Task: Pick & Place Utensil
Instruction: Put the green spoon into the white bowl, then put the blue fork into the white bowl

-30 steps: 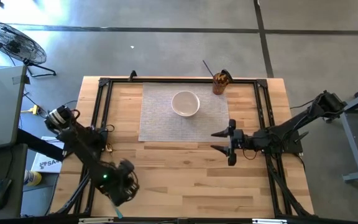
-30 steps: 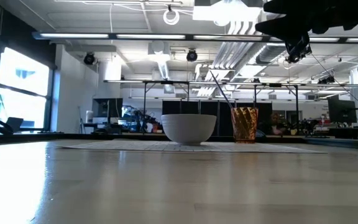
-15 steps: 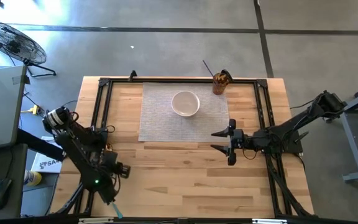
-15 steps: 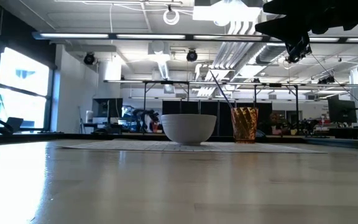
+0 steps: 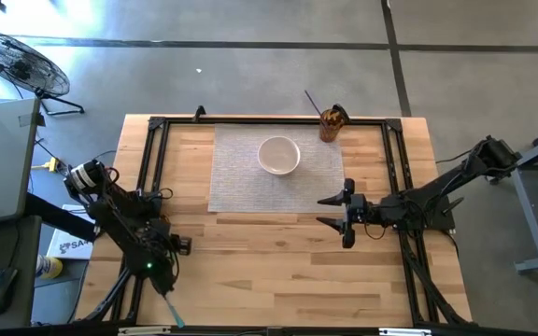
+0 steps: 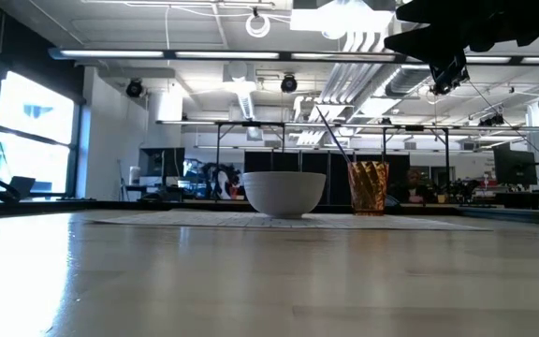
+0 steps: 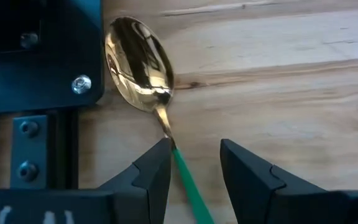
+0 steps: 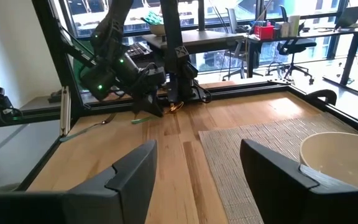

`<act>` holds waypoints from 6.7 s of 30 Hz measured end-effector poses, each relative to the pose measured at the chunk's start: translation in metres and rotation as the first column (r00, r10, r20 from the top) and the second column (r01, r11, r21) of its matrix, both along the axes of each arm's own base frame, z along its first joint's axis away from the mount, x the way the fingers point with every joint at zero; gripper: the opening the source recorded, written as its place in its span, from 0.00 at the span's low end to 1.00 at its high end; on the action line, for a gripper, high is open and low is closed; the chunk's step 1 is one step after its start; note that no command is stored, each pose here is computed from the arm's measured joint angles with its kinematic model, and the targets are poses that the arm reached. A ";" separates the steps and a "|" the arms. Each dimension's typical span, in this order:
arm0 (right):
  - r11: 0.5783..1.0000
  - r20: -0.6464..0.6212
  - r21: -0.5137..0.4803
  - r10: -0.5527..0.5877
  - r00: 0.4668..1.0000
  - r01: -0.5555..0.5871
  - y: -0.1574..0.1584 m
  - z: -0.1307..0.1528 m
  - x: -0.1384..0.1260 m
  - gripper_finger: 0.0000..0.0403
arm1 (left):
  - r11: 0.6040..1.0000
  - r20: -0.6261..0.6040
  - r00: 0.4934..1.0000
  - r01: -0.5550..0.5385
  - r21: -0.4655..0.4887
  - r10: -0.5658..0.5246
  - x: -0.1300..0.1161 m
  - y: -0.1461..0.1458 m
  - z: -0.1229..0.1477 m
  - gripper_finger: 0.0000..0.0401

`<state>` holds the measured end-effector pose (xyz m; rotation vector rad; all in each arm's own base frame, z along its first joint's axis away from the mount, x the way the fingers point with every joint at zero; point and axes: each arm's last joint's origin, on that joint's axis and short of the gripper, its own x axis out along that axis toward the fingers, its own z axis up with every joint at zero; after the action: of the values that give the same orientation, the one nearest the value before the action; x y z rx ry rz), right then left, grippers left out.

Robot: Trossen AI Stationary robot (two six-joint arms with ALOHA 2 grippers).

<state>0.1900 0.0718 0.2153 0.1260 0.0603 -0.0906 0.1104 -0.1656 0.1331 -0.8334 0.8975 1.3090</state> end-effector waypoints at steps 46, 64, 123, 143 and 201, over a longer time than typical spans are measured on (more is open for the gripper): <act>1.000 0.001 0.001 -0.002 1.000 0.002 0.000 0.000 0.000 0.56 | 0.986 0.136 0.978 0.148 0.072 -0.156 0.017 -0.005 0.010 0.01; 0.999 -0.077 -0.009 0.051 0.996 -0.051 0.005 -0.015 0.008 0.56 | 0.761 0.041 0.763 0.638 0.115 -0.646 0.166 0.056 0.094 0.01; 0.998 -0.152 0.042 0.046 0.987 -0.040 0.014 -0.050 0.028 0.56 | 0.672 0.057 0.669 0.739 0.056 -0.741 0.307 0.319 0.088 0.01; 0.998 -0.150 0.042 0.047 0.988 -0.041 0.014 -0.050 0.028 0.56 | 0.668 0.065 0.665 0.743 0.039 -0.744 0.309 0.320 0.081 0.01; 0.996 -0.168 0.084 0.047 0.985 -0.033 0.013 -0.052 0.028 0.56 | 0.627 -0.140 0.611 0.748 -0.220 -0.779 0.166 -0.053 0.172 0.25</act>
<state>0.2179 0.0851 0.1633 0.1980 0.2372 -0.0587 0.2763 -0.2182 0.3051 -0.3039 1.3508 0.5658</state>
